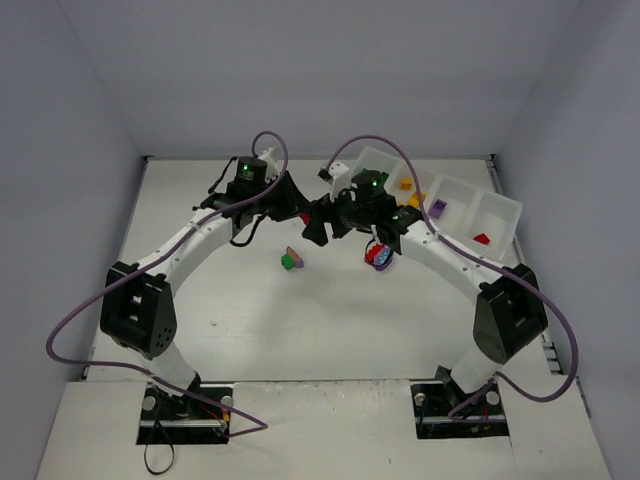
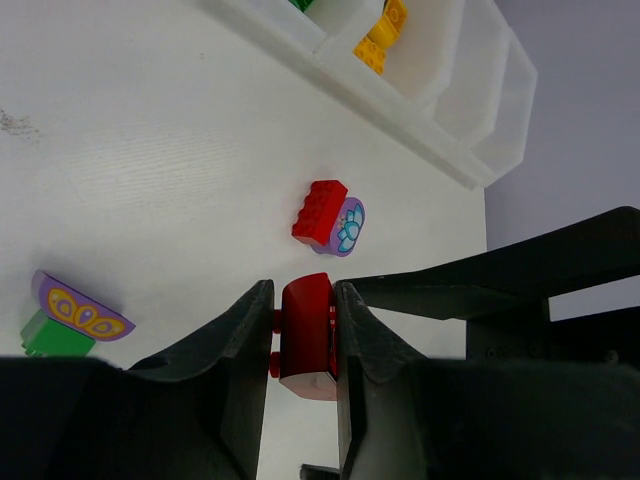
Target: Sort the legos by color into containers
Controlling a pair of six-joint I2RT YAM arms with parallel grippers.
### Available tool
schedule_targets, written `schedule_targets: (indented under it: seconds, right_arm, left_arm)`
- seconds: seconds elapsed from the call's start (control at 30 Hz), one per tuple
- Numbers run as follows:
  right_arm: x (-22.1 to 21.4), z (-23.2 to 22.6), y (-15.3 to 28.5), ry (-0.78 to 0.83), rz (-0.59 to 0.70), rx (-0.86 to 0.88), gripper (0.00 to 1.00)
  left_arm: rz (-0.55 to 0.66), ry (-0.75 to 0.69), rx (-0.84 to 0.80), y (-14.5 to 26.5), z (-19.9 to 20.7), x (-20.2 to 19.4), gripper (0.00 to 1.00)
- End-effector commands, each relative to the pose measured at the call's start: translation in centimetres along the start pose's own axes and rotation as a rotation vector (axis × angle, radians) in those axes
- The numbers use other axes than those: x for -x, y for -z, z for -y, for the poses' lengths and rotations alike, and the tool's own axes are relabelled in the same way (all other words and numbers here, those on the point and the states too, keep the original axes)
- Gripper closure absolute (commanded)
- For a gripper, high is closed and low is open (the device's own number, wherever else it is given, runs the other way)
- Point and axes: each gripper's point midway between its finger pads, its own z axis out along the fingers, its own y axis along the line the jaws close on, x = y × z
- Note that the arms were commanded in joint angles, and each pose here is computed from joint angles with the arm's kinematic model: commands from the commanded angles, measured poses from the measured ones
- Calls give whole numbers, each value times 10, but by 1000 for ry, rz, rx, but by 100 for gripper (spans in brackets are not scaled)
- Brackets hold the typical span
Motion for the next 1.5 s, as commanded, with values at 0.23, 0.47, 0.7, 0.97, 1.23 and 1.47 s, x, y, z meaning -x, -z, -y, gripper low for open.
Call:
schedule_targets:
  seconds: [0.23,0.47,0.7,0.97,1.23,1.47]
  right_arm:
    - [56,-4,1,63,158,-5,55]
    - [53,2,4,56,160,-41,100]
    - [29,56,22,-15,111,-287,100]
    - [-10,214,153,-370,112,-928,100]
    - [-40,300,254,-451,70,-1237,100]
    - [-59,349,271,-487,10,-1289,100]
  left_arm:
    - [65,-34,-136,18,47,12,95]
    - [68,-32,-130,17,43,11,71]
    - [157,-91,44,36,11,30,19]
    - [213,-267,251,75,-37,34,19]
    - [133,-404,355,94,-76,0,19]
    - [114,-486,368,98,-90,-18,19]
